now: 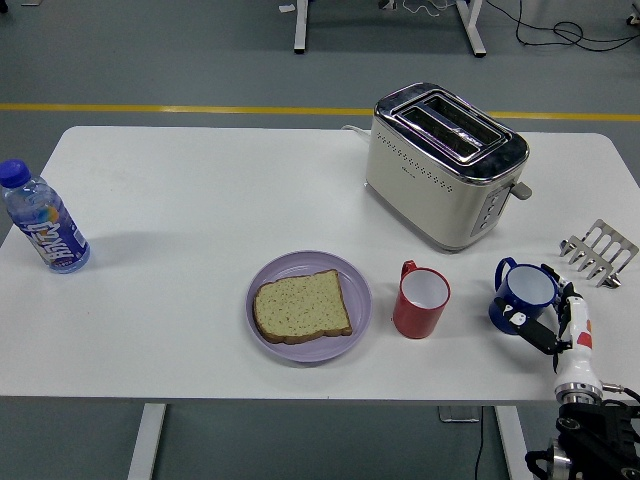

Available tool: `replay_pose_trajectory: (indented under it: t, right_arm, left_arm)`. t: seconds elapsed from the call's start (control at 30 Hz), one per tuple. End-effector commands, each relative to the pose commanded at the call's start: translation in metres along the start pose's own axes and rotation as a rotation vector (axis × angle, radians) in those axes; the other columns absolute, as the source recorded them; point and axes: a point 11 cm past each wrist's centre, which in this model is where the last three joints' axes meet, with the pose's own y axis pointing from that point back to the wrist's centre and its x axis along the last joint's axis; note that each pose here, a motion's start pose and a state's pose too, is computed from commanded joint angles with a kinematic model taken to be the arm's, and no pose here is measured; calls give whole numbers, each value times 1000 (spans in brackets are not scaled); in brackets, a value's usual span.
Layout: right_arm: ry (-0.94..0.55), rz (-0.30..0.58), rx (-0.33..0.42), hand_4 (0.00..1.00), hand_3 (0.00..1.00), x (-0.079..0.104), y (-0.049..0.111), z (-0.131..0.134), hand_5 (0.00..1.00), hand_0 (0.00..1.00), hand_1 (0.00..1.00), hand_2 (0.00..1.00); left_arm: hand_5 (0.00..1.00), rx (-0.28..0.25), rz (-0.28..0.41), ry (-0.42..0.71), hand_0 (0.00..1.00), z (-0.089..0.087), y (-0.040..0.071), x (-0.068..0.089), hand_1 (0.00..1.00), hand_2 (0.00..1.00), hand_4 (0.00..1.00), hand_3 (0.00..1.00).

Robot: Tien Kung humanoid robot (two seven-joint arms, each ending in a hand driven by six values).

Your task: Pick up the cup,pour liquid into bread,place the cup on the desk

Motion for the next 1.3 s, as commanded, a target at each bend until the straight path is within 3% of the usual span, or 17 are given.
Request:
replay_pose_trajectory:
  t: [0.8,1.0,1.03,1.3]
  right_arm:
    - [-5,-3,1,960,728,-3,-3,1,140,838,647,694]
    - [-10,-10,0,948,717,-3,-4,1,143,808,622,680]
    - [-10,-10,0,941,694,-3,-4,1,150,752,587,646]
    - [-20,-16,-10,932,679,-4,-4,3,154,730,553,622]
  left_arm:
    - [998,-3,-1,1,679,2,0,0,683,698,251,542]
    - [998,-4,-1,1,679,3,0,-1,683,698,251,542]
    - [998,-4,-1,2,679,3,0,-1,683,698,251,542]
    - [998,-5,-2,1,679,3,0,-1,683,698,251,542]
